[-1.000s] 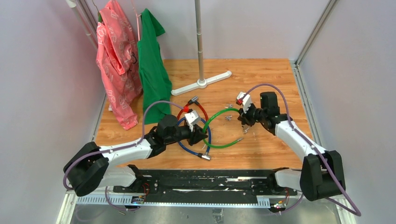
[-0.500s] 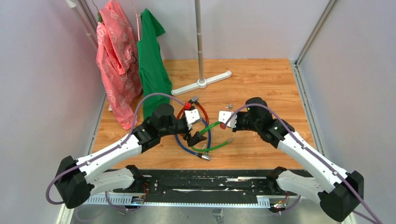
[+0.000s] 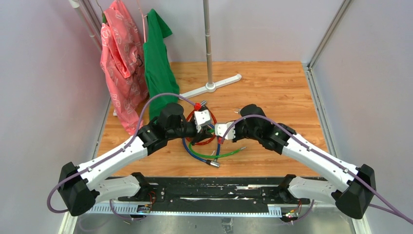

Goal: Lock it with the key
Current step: Pick up the lock from the center of the board.

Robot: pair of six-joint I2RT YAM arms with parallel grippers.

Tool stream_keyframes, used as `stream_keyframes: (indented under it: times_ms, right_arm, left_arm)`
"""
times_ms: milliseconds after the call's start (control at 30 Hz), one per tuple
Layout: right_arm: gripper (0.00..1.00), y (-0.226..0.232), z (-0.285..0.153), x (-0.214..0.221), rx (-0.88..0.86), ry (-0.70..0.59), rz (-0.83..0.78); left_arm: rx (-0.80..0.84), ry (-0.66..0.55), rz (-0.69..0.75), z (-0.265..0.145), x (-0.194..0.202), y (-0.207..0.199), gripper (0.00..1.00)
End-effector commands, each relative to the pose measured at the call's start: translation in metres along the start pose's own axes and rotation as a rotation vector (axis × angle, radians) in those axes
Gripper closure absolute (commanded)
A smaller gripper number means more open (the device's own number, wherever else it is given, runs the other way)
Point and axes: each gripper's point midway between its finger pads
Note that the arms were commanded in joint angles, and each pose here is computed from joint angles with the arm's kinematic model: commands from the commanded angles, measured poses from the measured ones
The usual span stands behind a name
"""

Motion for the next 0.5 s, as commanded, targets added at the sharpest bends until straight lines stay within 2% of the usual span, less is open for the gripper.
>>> stream_keyframes:
  times_ms: [0,33,67,133,200,233,300,367,467]
  right_arm:
    - [1.0,-0.003,-0.003,-0.023,-0.006,-0.067,-0.055]
    - [0.97,-0.008,-0.004,-0.025,0.019,-0.07,-0.036]
    - [0.87,-0.015,-0.005,-0.026,0.055,-0.07,0.004]
    - [0.6,-0.03,-0.013,-0.027,0.141,-0.068,0.135]
    - [0.42,-0.049,-0.026,-0.024,0.241,-0.089,0.296]
    - [0.37,-0.055,-0.031,-0.02,0.284,-0.089,0.37]
    - [0.29,-0.07,-0.051,-0.014,0.402,-0.165,0.674]
    - [0.27,-0.067,-0.062,-0.004,0.442,-0.204,0.918]
    - [0.29,-0.043,-0.059,0.028,0.52,-0.181,1.349]
  left_arm:
    - [-0.059,0.029,-0.003,-0.002,0.004,0.012,0.99]
    - [-0.084,0.04,-0.026,-0.003,0.008,0.015,1.0]
    - [-0.113,0.05,-0.053,-0.003,0.013,0.018,1.0]
    - [-0.195,0.076,-0.12,-0.004,0.029,0.028,1.0]
    - [-0.278,0.077,-0.186,-0.007,0.038,0.039,1.0]
    - [-0.292,0.066,-0.22,-0.007,0.04,0.041,1.0]
    - [-0.286,0.03,-0.256,-0.008,0.039,0.042,1.0]
    - [-0.269,0.007,-0.268,-0.006,0.04,0.039,1.0]
    - [-0.272,-0.016,-0.308,-0.004,0.043,0.038,1.0]
Point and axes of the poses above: each gripper's point midway between its finger pads, its own z axis out along the fingers, its own y axis along the line the jaws close on, x = y × z, and after that the axes turned 1 degree about z, right-handed
